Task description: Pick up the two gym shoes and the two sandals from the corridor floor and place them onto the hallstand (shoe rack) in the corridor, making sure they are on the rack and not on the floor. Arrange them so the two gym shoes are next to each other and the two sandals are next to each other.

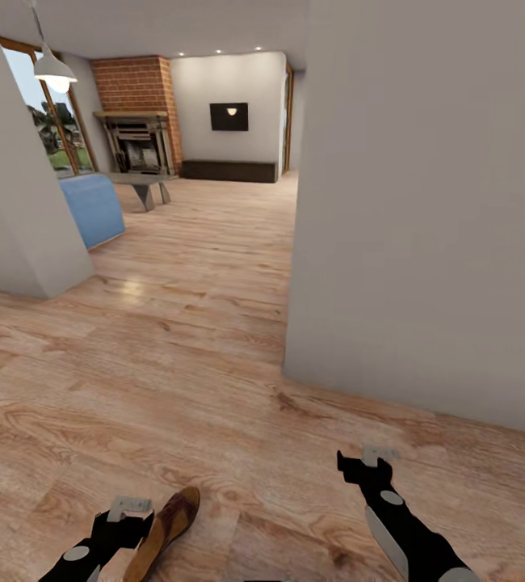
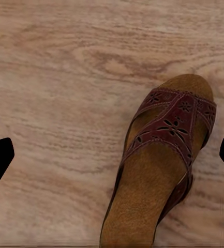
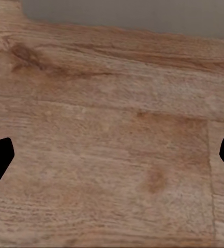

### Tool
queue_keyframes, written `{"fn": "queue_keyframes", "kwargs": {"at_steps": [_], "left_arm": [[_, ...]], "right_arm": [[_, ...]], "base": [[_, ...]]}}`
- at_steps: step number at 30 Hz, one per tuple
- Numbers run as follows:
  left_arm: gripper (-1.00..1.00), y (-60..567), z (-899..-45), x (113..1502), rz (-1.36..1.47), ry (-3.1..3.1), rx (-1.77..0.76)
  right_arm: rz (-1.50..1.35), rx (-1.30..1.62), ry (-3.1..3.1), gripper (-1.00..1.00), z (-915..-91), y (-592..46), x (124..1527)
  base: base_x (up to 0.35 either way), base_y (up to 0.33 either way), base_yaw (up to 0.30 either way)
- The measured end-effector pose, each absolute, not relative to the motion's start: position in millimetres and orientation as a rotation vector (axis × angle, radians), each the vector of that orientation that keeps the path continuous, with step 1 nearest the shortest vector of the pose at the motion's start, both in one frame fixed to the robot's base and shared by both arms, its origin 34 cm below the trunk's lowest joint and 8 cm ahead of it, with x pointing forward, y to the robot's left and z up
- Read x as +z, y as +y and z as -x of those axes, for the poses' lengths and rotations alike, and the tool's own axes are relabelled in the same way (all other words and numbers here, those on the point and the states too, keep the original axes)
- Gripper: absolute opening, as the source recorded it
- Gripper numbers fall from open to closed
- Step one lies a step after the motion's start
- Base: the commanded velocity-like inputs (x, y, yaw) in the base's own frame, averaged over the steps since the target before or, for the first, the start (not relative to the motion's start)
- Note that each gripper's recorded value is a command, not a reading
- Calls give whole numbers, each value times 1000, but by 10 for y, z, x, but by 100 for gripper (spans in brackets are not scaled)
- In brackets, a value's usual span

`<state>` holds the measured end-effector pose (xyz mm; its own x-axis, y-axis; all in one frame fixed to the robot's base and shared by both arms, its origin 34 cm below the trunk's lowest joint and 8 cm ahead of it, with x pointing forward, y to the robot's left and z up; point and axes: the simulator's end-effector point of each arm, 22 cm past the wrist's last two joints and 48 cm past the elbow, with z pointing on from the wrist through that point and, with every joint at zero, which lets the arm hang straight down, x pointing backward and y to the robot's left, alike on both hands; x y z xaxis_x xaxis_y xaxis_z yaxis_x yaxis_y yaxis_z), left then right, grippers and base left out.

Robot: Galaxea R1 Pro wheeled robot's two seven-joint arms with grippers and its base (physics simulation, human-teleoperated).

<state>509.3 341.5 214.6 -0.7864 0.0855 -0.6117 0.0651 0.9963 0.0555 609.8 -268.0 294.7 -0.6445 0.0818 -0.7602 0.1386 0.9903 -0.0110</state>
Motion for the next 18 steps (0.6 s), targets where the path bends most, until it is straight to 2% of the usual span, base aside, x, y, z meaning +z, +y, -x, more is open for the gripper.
{"fn": "queue_keyframes", "kwargs": {"at_steps": [18], "left_arm": [[100,3372,-4849,1802,-115,2556,31]], "right_arm": [[-148,-107,2371,100,-5868,-2739,2484]], "base": [[0,0,0]]}}
